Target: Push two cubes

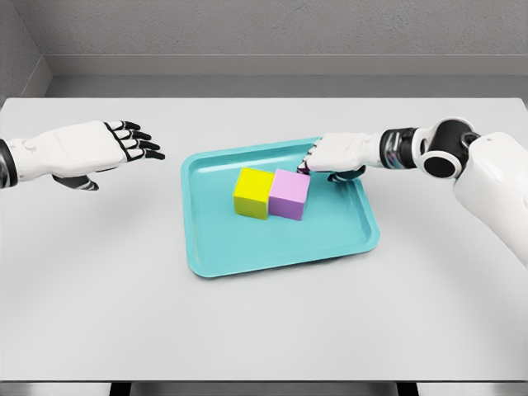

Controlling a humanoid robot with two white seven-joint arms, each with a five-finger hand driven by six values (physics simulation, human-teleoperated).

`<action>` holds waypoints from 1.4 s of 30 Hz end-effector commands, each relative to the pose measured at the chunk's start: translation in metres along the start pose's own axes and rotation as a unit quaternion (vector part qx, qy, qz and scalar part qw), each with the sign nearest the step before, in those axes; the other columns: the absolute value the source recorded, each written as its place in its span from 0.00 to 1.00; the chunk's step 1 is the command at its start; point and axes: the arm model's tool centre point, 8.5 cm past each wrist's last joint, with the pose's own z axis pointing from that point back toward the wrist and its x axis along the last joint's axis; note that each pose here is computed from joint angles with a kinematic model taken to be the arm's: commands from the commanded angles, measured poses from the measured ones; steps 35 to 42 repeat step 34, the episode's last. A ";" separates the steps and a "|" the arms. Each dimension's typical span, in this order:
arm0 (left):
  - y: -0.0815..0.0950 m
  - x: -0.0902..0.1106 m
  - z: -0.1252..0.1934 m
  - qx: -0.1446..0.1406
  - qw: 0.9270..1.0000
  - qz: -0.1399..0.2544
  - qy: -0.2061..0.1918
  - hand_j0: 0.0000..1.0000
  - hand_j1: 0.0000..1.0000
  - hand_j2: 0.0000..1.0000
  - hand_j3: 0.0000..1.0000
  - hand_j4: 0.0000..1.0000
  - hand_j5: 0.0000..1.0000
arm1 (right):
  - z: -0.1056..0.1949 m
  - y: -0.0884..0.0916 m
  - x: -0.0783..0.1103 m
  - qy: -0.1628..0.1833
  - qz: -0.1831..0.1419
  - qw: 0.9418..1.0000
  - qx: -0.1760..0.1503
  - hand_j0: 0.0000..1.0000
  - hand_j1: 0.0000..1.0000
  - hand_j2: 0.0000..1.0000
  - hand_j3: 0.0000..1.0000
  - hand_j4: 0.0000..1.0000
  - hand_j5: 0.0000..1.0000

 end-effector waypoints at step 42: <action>-0.005 -0.012 0.019 0.005 0.999 0.029 0.015 1.00 1.00 1.00 1.00 1.00 1.00 | 0.231 0.026 -0.019 0.112 -0.067 0.977 -0.171 1.00 1.00 1.00 1.00 1.00 1.00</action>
